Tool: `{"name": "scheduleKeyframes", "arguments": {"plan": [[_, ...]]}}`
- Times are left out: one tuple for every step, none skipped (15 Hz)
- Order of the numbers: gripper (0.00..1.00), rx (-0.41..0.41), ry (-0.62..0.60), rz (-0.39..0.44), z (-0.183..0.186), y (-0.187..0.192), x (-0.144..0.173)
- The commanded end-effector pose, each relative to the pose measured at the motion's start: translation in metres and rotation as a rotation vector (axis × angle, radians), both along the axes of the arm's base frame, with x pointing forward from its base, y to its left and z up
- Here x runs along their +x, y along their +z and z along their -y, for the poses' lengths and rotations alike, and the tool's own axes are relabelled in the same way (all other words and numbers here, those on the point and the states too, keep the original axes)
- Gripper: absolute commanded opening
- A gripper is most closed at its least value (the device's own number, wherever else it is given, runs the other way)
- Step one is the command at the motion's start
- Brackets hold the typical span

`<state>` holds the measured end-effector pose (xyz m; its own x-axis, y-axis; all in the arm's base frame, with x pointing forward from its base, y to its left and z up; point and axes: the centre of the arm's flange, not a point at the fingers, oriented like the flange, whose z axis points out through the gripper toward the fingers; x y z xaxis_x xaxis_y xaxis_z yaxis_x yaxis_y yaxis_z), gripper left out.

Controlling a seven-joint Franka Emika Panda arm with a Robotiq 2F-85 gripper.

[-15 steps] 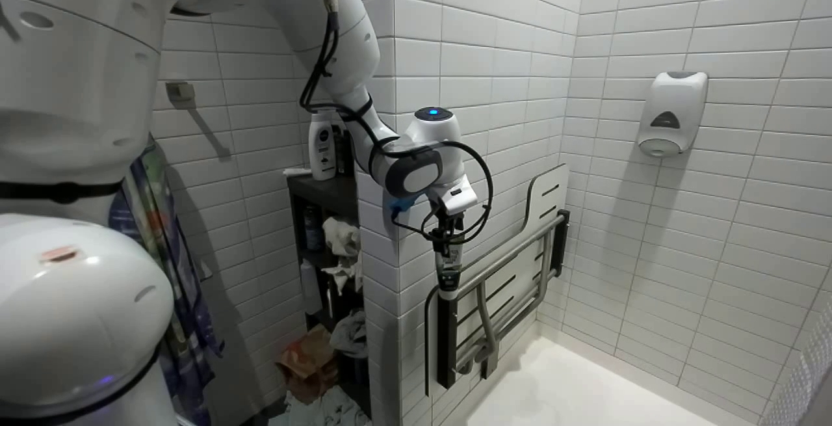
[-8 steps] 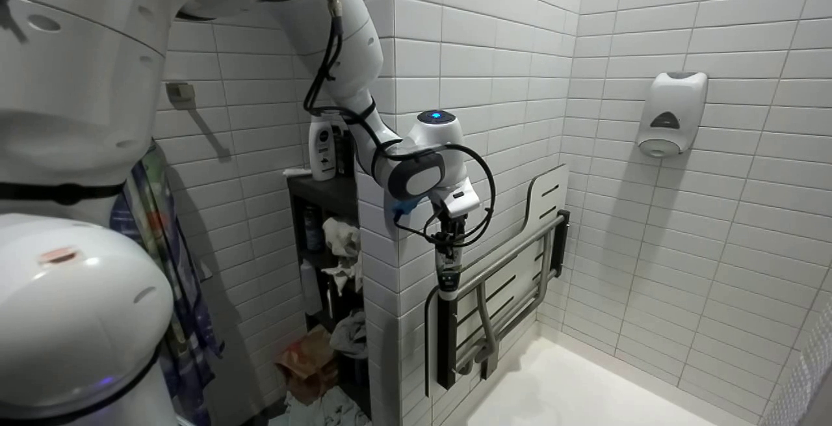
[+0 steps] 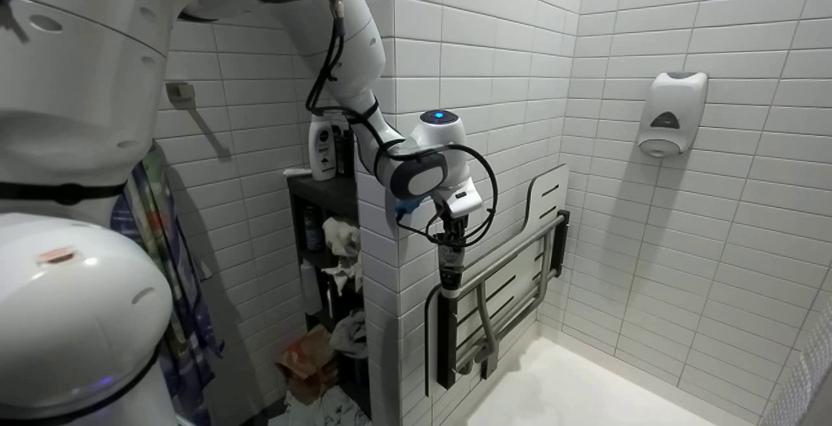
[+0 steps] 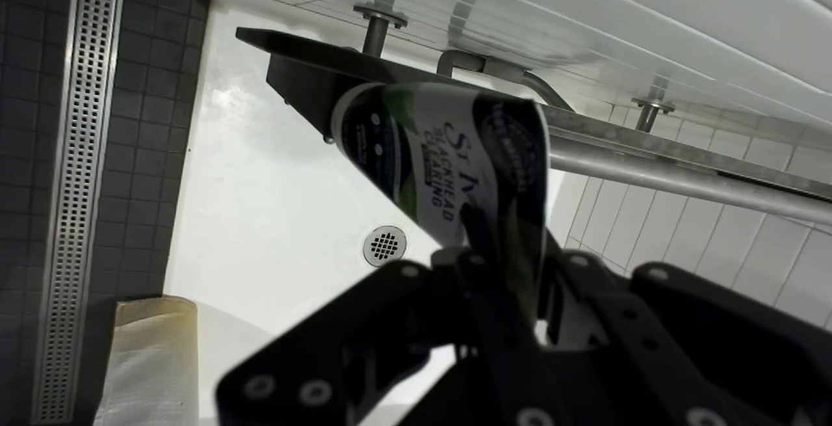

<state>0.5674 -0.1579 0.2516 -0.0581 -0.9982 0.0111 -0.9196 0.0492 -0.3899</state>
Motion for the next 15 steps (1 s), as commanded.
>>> {"name": "scheduleKeyframes", "arguments": {"plan": [[0.02, 0.011, -0.017, 0.015, 0.005, -0.001, 0.004], [0.02, 0.01, -0.02, 0.016, 0.006, -0.001, 0.003], [0.0, 0.01, -0.023, 0.018, 0.007, 0.001, 0.002], [0.0, 0.008, -0.027, 0.024, 0.009, 0.004, 0.0], [0.0, 0.011, -0.032, 0.028, 0.01, 0.007, -0.002], [0.01, 0.011, -0.035, 0.03, 0.011, 0.009, -0.004], [0.01, 0.016, -0.038, 0.034, 0.012, 0.012, -0.006], [0.01, 0.018, -0.042, 0.039, 0.013, 0.015, -0.007], [0.01, 0.024, -0.046, 0.046, 0.015, 0.019, -0.009], [0.01, 0.032, -0.05, 0.054, 0.016, 0.024, -0.012], [0.01, 0.034, -0.057, 0.065, 0.018, 0.029, -0.015], [0.01, 0.036, -0.059, 0.08, 0.019, 0.038, -0.018], [0.01, 0.037, -0.061, 0.092, 0.021, 0.045, -0.021], [0.01, 0.037, -0.064, 0.103, 0.023, 0.054, -0.024], [0.01, 0.029, -0.066, 0.117, 0.026, 0.063, -0.028]]}}
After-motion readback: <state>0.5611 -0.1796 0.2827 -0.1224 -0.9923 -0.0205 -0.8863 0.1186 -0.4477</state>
